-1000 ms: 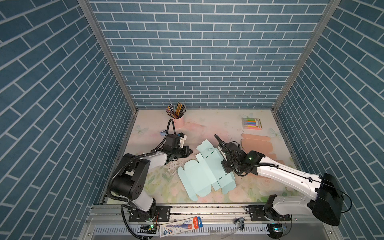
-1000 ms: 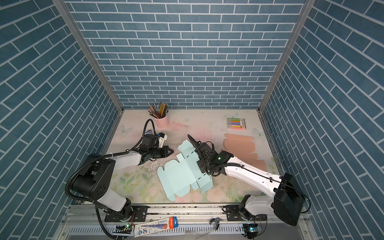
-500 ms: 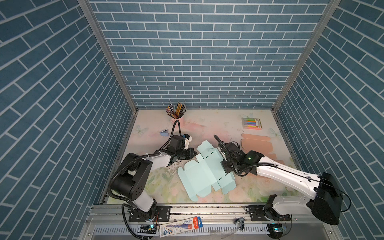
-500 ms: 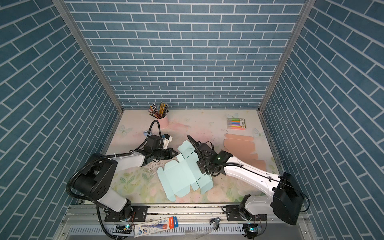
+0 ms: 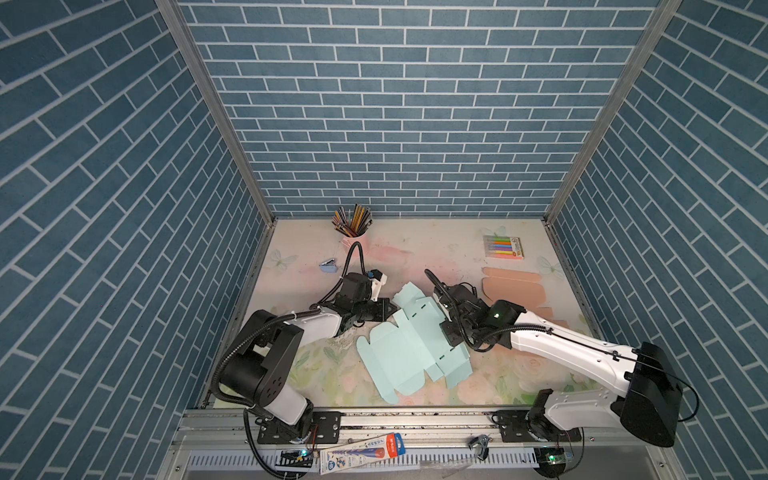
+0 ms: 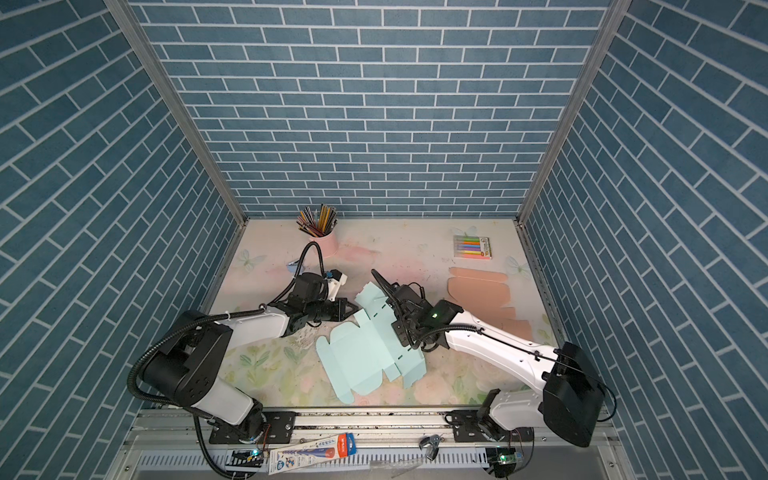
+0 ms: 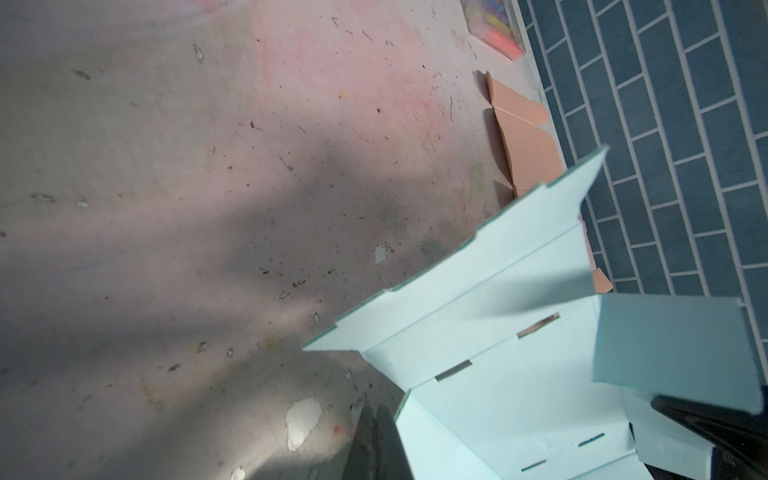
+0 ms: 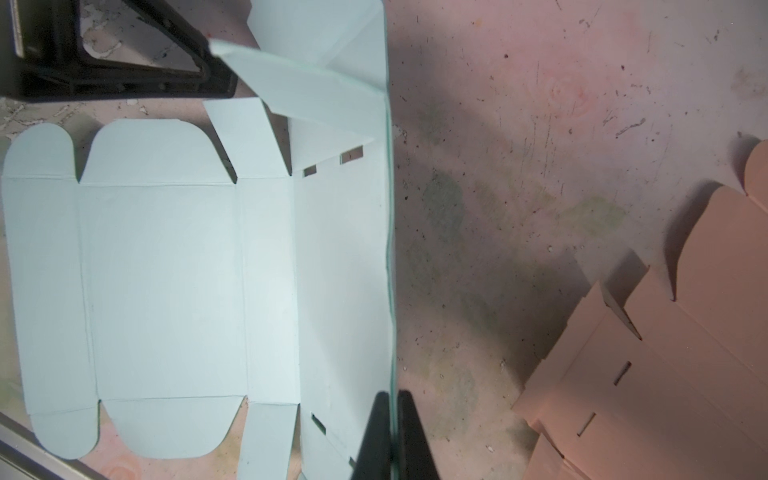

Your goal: Fold the paper box

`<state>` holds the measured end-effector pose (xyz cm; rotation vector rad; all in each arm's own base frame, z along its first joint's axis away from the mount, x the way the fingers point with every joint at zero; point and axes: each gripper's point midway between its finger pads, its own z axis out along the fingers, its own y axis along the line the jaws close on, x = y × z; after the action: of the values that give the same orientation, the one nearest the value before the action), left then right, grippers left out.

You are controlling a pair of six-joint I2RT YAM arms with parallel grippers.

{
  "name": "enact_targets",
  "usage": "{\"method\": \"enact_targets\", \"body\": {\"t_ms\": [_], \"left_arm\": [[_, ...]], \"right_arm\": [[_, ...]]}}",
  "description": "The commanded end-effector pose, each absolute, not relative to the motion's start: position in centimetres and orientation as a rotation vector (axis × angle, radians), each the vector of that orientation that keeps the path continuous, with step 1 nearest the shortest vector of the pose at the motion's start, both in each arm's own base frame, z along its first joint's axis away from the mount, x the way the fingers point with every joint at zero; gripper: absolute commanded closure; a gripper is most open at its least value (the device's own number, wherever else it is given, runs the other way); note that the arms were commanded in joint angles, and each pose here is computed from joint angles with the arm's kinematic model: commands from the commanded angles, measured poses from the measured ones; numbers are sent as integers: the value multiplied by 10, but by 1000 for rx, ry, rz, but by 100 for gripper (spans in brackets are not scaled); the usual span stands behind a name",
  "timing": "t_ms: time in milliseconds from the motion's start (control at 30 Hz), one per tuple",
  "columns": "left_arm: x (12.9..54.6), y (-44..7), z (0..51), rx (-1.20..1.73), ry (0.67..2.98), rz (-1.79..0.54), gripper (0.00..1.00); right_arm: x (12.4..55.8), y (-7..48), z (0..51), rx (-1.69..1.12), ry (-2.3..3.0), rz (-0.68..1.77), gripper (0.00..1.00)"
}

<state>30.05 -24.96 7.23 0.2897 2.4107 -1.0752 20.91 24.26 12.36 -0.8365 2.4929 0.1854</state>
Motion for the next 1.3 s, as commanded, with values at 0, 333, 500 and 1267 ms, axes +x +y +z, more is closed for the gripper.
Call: {"method": "enact_targets", "body": {"t_ms": [0, 333, 500, 1267], "left_arm": [[287, -255, 76, 313, 2409, -1108, 100], [263, -276, 81, 357, 2407, -1147, 100], [256, -282, 74, 364, 2421, -1147, 100], [274, -259, 95, 297, 2355, -1103, 100]], "right_arm": [[216, 247, 134, -847, 2454, 164, 100], [220, 252, 135, -878, 2440, 113, 100], [219, 254, 135, -901, 2430, 76, 100], [215, 252, 127, -1045, 2322, -196, 100]]}}
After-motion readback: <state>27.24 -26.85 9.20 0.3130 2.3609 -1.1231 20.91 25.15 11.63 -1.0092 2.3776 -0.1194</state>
